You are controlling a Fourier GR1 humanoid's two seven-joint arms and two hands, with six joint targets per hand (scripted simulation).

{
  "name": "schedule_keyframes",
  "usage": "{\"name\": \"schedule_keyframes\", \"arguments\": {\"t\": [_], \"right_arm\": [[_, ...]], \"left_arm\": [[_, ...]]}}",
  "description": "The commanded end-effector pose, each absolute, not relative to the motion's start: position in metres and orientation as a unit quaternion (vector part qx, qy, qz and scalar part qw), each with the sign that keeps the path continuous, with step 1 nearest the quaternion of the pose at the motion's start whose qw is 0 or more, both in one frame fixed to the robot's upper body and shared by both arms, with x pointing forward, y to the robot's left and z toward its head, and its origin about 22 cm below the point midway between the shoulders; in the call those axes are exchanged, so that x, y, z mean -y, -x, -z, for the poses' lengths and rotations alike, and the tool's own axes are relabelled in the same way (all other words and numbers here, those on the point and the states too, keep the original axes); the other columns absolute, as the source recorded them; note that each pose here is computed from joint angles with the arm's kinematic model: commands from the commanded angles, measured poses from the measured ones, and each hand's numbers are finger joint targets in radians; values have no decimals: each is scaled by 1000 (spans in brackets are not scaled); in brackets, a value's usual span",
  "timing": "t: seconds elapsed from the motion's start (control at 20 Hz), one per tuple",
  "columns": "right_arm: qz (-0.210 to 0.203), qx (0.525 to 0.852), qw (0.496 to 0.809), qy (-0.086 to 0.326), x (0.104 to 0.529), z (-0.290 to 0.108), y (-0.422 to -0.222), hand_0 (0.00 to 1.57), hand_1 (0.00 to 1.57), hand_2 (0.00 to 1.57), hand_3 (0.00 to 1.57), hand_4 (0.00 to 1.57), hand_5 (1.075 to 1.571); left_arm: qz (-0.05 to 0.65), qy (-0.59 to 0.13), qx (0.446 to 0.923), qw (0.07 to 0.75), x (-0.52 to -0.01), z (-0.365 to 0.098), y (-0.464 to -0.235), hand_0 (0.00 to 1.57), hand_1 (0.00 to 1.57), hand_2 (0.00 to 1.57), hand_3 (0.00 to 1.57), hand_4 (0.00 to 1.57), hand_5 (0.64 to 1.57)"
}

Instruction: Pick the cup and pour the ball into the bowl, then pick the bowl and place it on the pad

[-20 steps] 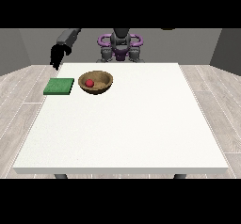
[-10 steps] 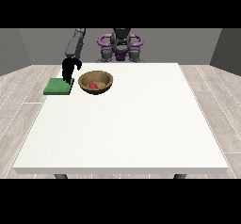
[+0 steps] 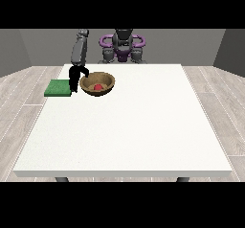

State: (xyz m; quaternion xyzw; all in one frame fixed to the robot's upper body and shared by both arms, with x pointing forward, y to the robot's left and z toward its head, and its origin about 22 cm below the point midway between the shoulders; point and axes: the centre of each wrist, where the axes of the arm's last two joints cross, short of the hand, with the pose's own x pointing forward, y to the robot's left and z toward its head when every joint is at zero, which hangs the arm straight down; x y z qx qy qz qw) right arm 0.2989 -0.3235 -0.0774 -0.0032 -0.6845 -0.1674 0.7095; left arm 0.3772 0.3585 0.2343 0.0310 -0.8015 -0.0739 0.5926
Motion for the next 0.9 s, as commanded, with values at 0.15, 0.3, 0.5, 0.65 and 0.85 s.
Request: {"name": "schedule_keyframes", "arguments": {"t": [0.15,0.3,0.5,0.65,0.85], "right_arm": [[180,704,687,8,353,79,-301,0,0,0,0,476,1548],[180,708,683,16,344,72,-311,0,0,0,0,447,1544],[160,701,695,2,310,89,-305,0,0,0,0,430,1546],[180,705,686,4,295,77,-323,0,0,0,0,463,1550],[176,702,690,12,307,74,-327,0,0,0,0,498,1556]], "left_arm": [[81,-29,820,566,-364,-246,-360,0,0,0,0,1017,1536],[86,-29,822,562,-366,-249,-358,0,0,0,0,1014,1542],[80,-44,824,559,-371,-257,-356,0,0,0,0,1020,1538],[80,-21,823,562,-380,-251,-354,0,0,0,0,1022,1537],[63,-32,825,560,-397,-252,-344,0,0,0,0,1022,1543]]}}
